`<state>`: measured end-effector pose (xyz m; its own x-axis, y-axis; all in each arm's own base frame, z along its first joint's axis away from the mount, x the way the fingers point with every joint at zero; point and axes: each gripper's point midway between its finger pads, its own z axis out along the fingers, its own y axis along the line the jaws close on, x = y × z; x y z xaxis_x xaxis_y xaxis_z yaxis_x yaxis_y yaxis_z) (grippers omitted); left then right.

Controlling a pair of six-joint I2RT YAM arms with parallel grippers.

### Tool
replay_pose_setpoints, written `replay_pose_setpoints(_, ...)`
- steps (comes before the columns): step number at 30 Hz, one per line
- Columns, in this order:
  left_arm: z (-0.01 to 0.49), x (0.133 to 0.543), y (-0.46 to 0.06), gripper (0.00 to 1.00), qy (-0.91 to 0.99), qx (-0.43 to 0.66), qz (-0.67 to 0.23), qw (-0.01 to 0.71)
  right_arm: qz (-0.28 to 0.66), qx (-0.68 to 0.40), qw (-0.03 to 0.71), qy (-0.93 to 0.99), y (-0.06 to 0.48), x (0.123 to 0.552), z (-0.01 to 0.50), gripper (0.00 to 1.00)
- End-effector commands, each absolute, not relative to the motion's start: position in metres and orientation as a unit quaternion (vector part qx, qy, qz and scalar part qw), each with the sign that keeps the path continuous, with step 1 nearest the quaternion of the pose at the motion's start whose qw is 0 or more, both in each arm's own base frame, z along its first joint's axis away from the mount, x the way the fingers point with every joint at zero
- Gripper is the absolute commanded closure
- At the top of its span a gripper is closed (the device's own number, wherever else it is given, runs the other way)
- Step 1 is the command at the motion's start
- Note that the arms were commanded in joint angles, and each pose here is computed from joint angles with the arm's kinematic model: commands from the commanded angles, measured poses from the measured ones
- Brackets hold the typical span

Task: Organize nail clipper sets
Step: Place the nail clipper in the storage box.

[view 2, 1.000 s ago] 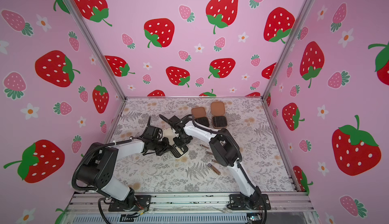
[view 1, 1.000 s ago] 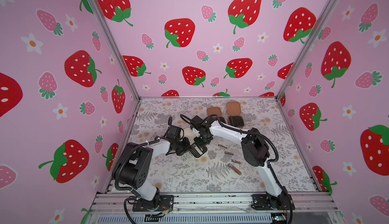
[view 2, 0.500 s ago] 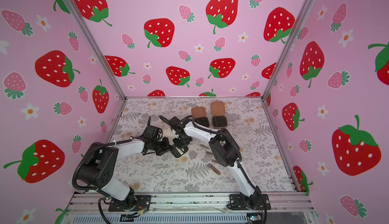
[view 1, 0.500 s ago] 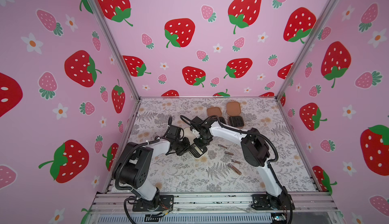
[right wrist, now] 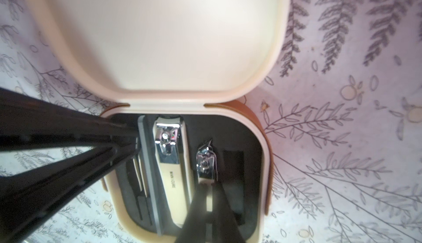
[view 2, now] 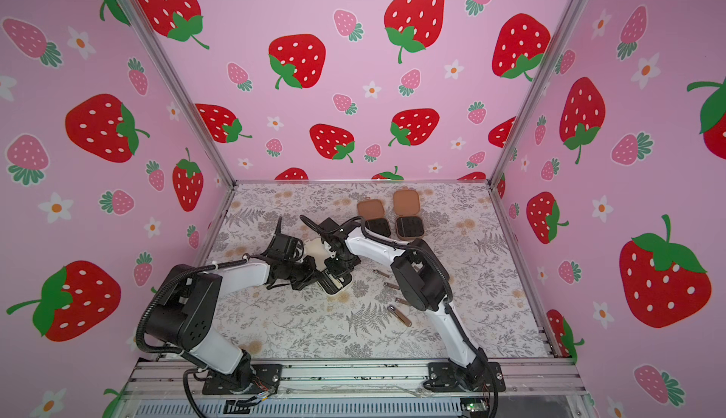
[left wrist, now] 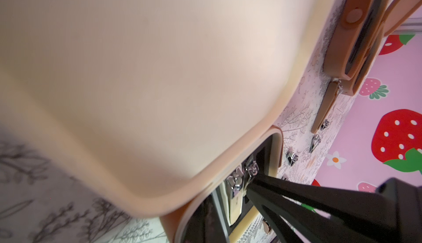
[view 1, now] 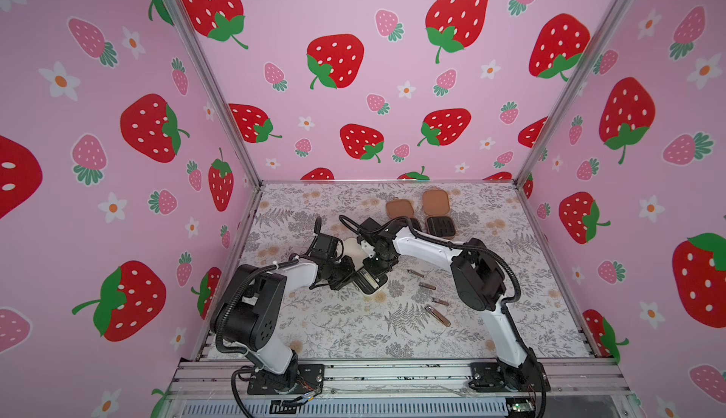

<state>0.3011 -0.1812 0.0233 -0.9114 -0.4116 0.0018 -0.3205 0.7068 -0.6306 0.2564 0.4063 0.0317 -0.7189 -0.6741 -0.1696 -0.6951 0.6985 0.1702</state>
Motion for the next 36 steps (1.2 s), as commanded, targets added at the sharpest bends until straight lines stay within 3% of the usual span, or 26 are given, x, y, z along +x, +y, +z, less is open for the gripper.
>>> replay_pose_setpoints(1, -0.017, 0.267, -0.167, 1.00, 0.937, -0.227, -0.264, 0.002, 0.082, -0.360, 0.013, 0.929, 0.389, 0.245, 0.007, 0.90)
replay_pose_setpoints(26, -0.016, 0.267, -0.167, 1.00, 0.937, -0.226, -0.265, 0.003, 0.004, -0.340, -0.042, 0.939, 0.359, 0.236, -0.048, 0.92)
replay_pose_setpoints(30, -0.015, 0.267, -0.167, 1.00, 0.938, -0.226, -0.265, 0.003, 0.008, -0.347, -0.020, 0.938, 0.363, 0.243, -0.031, 0.91)
replay_pose_setpoints(36, -0.014, 0.267, -0.166, 1.00, 0.938, -0.225, -0.264, 0.003, 0.038, -0.361, 0.068, 0.929, 0.377, 0.270, 0.044, 0.85)
